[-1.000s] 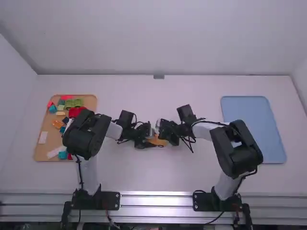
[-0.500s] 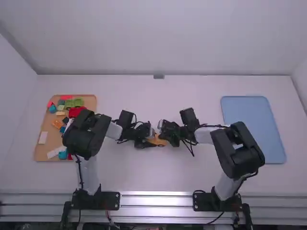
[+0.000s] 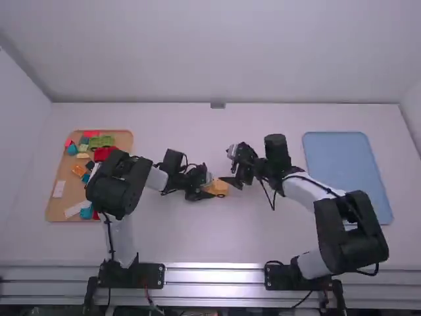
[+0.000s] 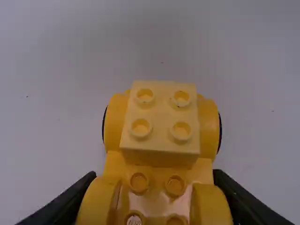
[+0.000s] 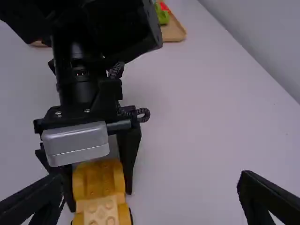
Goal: Assemble lego blocks to make yellow taxi
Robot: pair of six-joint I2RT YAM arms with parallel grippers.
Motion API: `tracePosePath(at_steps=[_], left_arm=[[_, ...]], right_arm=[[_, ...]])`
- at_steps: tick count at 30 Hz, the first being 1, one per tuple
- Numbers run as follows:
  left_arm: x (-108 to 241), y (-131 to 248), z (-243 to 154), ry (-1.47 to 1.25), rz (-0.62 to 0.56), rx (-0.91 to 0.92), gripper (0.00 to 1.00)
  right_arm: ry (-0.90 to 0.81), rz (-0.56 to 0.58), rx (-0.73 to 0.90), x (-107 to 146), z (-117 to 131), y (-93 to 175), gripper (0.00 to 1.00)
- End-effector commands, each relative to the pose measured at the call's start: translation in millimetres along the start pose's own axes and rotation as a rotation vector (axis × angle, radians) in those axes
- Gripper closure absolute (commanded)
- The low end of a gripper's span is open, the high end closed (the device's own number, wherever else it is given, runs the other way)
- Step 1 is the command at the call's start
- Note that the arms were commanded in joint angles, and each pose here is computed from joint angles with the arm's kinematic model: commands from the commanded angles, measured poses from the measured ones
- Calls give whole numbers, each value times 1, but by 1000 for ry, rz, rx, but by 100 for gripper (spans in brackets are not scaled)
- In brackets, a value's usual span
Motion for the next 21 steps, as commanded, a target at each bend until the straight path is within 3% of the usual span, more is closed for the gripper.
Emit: tracePosePath(at_steps=[1,2,4,13,17,21], left_arm=[[9,0,1,24,35,-12,16],[9,2,3,26,29,-15,6],[7,4,6,49,27,-22,1],[-31,38,38,182,179,-103,1],[-68,77,58,196,193,-214,1],[-84,121,71,315,235,-404,1]], right_arm=[[-35,-22,8,-9,-3,5,1],[-44,-24,10,-10,-3,5,1],[-38,-30,11,-11,-3,5,1],[-32,-97,-18,-28,-5,8,1],[12,-118,-81,-44,-10,17,1],[65,-171,-180,-68,-6,23,1]])
Point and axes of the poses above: each hand's point on the last joint's axis, 136 mm out from that joint toward the fingers, its own y axis back along the fingers, its own z axis along the line the jaws close on, x = y × z, the point moved 6 cm from there along y, back along the fingers, and after that the axes turned 12 degrees about -y, right-handed, at the moved point
